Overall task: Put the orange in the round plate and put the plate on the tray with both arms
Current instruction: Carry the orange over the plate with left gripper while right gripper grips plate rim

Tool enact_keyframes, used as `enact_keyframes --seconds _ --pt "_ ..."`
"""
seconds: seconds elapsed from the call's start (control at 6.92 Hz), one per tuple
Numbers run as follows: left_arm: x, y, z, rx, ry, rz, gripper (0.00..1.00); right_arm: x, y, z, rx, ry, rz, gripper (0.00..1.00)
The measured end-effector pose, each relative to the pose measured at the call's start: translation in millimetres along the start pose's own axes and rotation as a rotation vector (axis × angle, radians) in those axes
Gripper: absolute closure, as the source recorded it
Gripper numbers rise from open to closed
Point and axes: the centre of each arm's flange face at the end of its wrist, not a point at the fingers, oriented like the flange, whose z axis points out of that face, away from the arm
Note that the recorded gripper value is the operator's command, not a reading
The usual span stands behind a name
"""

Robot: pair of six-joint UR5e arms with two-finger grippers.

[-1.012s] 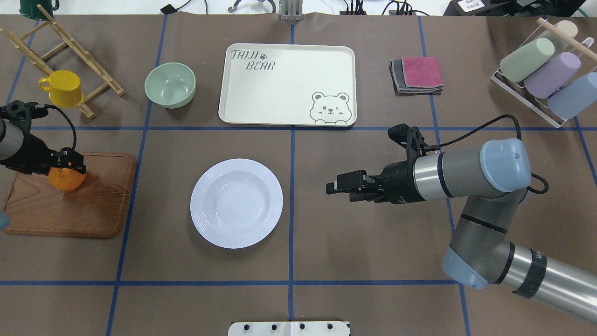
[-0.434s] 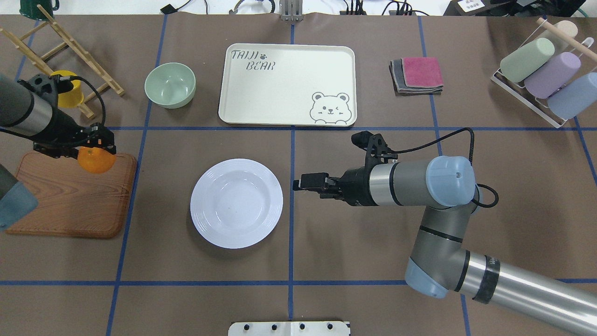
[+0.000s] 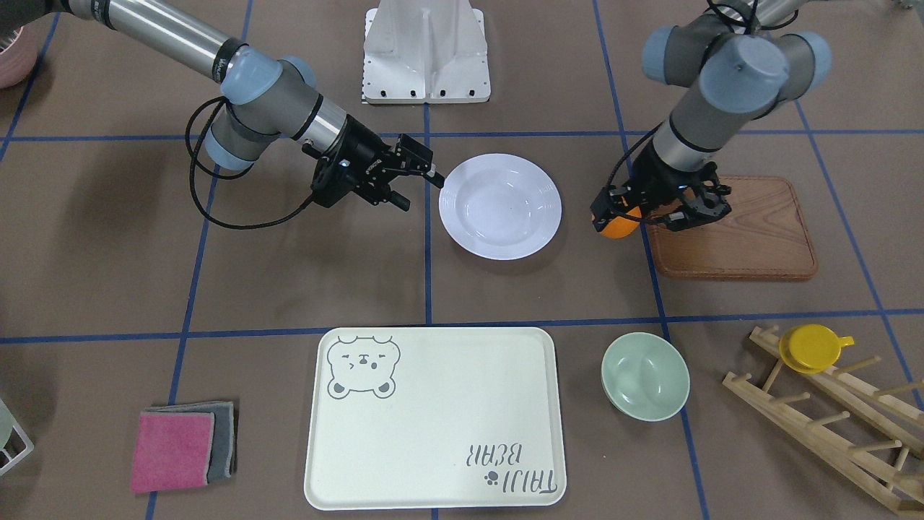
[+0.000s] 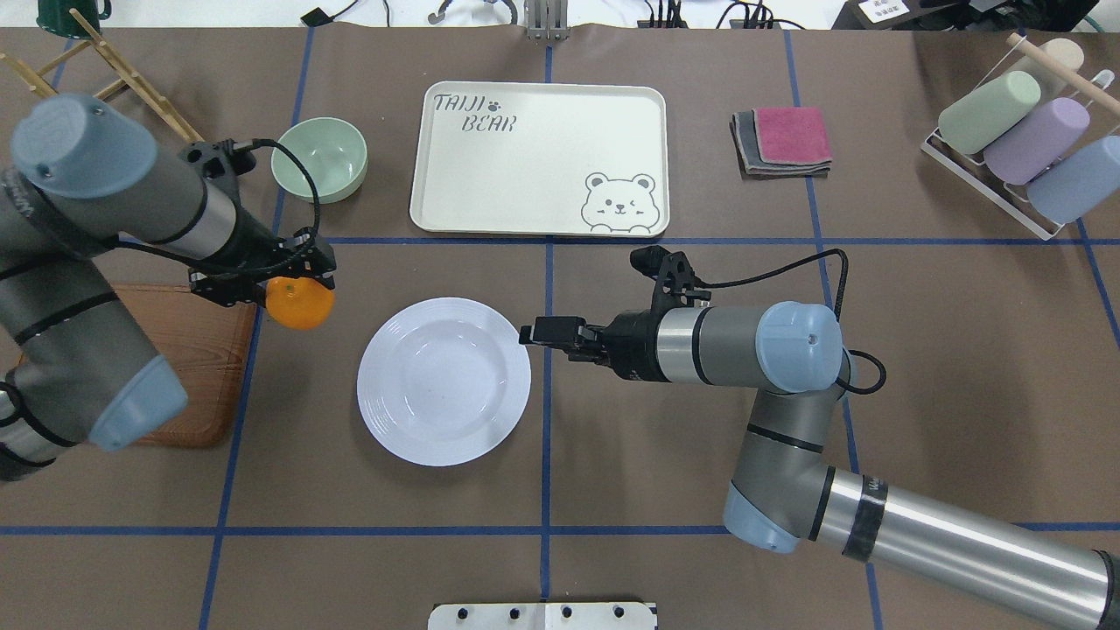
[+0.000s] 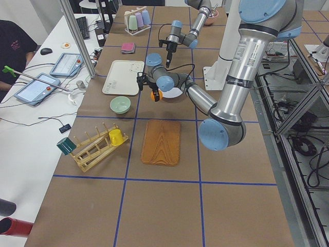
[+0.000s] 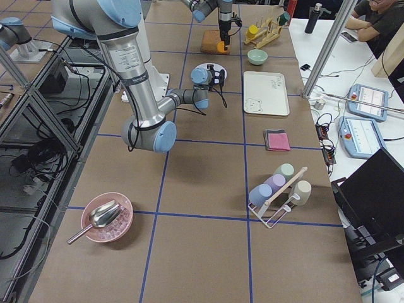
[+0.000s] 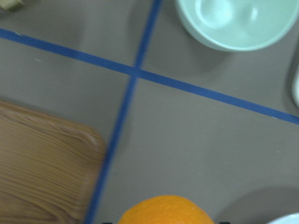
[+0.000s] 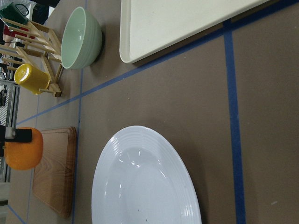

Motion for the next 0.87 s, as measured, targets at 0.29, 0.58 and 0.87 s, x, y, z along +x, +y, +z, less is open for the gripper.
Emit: enact_keyframes --seconds 0.29,0.58,0.87 --pt "55.8 48.3 14.2 0.011 -0.018 0.008 0.33 1.0 9.3 18.5 -0.001 -0.013 0.007 0.05" --pt "79.4 88.0 35.9 -0.003 -0.026 0.049 0.24 3.3 22.3 27.4 -0.009 -0.008 0.010 0.05" --pt "84.7 99.0 48.1 -0.014 -0.035 0.064 0.06 7.7 29.7 32.6 -0.017 0.001 0.012 0.05"
